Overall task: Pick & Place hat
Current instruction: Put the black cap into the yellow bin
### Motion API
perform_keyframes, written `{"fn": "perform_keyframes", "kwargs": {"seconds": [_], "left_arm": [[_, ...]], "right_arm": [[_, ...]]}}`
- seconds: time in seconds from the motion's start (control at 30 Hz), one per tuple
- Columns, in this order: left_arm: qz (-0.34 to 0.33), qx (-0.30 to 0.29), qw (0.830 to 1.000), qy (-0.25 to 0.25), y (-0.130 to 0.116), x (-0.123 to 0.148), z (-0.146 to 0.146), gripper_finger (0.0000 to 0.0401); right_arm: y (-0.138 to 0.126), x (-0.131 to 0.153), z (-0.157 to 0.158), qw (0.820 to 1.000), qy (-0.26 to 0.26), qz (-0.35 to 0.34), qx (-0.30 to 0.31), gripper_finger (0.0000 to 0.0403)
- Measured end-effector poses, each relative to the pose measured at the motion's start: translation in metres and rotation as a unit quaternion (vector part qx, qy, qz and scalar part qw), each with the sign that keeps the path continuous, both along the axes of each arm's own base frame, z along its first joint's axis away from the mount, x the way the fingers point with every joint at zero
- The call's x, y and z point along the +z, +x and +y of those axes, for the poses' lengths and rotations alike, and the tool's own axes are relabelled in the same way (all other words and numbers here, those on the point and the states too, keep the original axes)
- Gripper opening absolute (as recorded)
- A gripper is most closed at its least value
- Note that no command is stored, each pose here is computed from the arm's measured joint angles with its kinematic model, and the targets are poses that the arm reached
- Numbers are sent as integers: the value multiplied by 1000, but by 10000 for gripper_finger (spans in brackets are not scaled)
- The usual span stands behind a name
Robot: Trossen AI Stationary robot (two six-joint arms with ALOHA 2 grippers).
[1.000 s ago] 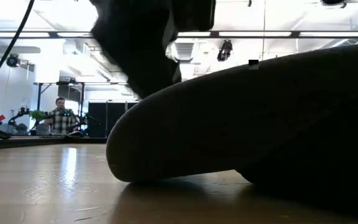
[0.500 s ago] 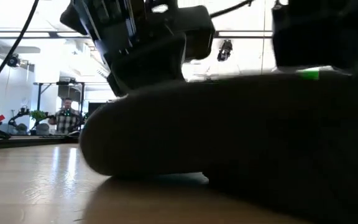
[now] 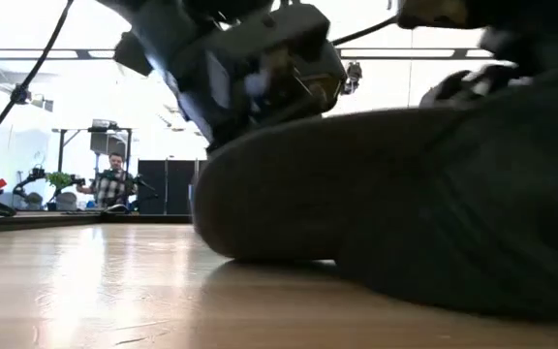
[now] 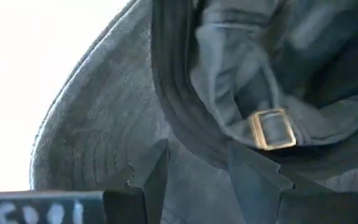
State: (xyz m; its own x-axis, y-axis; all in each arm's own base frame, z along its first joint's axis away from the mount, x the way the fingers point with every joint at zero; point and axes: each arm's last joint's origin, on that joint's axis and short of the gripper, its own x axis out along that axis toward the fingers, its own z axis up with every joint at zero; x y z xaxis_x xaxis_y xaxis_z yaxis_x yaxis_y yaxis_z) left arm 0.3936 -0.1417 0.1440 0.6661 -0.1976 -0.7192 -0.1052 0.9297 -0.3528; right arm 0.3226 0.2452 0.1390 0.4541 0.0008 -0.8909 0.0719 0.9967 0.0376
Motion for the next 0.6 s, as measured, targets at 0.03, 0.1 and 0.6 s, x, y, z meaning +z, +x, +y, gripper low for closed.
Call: {"fn": "perform_keyframes", "kwargs": {"seconds": [0.03,0.1,0.6], "left_arm": [[0,5,1000,1,1,0,4,165],[2,14,1000,2,3,-1,11,165],[-49,-27,997,53,0,31,16,165]], "right_arm": [[-2,1,-1,1000,-8,19,19,139],[-8,0,-3,997,-22,54,57,139],[-45,63,13,992,-85,1,90,139]]}}
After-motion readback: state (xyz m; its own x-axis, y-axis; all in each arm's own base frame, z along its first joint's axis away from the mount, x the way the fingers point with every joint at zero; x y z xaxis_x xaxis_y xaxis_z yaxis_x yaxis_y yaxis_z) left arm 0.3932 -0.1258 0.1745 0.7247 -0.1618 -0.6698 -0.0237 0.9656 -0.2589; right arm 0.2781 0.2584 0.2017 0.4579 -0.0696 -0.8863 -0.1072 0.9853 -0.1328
